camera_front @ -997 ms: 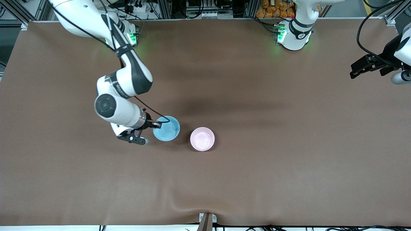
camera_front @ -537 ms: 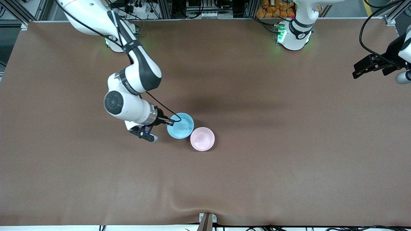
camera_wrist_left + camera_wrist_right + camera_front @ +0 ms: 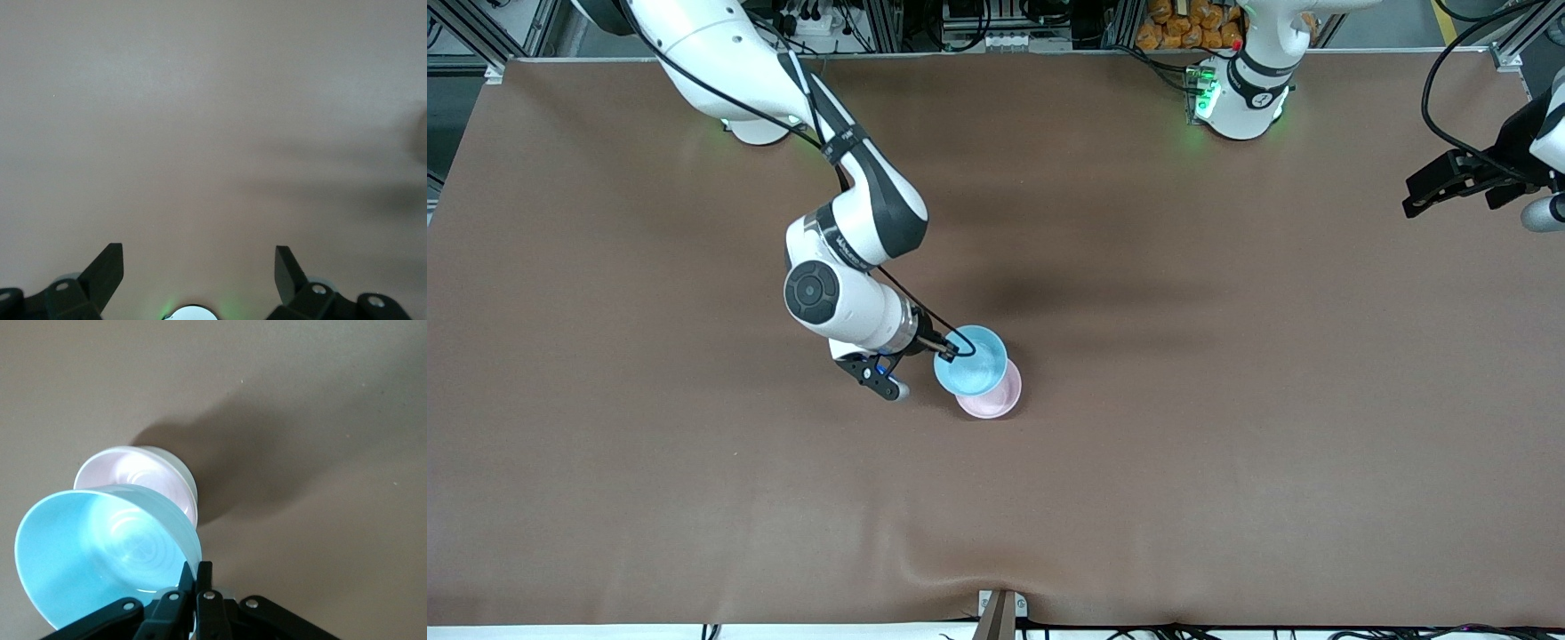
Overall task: Stack pink and blue bowls on white bowl
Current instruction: 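Carry the blue bowl with the right gripper over the pink bowl, then lower the blue bowl into the pink bowl and open the right gripper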
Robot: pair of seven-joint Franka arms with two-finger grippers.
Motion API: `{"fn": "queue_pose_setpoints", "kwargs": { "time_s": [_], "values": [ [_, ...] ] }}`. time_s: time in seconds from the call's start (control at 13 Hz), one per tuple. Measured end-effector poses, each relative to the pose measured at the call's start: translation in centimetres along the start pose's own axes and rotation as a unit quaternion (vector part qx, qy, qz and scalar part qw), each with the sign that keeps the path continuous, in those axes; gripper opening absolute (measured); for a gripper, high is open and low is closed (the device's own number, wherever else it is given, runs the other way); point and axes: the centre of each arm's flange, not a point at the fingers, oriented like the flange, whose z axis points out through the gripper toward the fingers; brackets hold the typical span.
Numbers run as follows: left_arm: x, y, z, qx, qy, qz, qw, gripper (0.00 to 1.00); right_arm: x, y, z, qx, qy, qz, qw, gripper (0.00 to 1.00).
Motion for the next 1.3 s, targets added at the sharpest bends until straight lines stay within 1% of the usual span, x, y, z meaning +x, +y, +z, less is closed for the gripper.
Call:
{"fn": "queue_pose_setpoints", "kwargs": {
  "time_s": [0.15,0.31,0.54,0.69,0.92,1.07,1.15,1.23,1.3],
  "values": [
    [0.0,-0.1,-0.1,0.0,0.001,-0.001,1.0,1.0,0.7,-0.2,1.4,0.011,0.011,0.004,1.0,0.03],
    [-0.1,-0.3,-0.3,-0.001,0.003,-0.003,1.0,1.0,0.8,-0.3,2.7,0.015,0.016,0.006,1.0,0.03],
    [0.0,-0.8,-0.3,-0.001,0.003,-0.007,1.0,1.0,0.1,-0.7,3.3,0.015,0.016,0.007,1.0,0.03],
    [0.2,-2.2,-0.3,-0.001,0.002,-0.017,1.0,1.0,-0.1,-1.0,3.4,0.019,0.019,0.006,1.0,0.03],
    [-0.1,-2.9,0.1,0.0,-0.014,-0.018,1.0,1.0,-0.7,-1.1,4.2,0.016,0.018,0.001,1.0,0.03],
    [-0.1,-3.0,0.1,0.001,-0.017,-0.018,1.0,1.0,-0.7,-1.2,4.3,0.017,0.019,0.001,1.0,0.03],
    [-0.1,-3.2,0.2,0.001,-0.017,-0.019,1.0,1.0,-0.6,-1.1,4.3,0.017,0.02,0.002,1.0,0.07],
    [-0.1,-3.3,0.2,0.0,-0.017,-0.019,1.0,1.0,-0.4,-1.0,4.2,0.017,0.021,0.003,1.0,0.07],
    [-0.1,-3.4,0.2,0.001,-0.018,-0.019,1.0,1.0,-0.2,-1.0,4.1,0.017,0.023,0.005,1.0,0.16]
  ]
}}
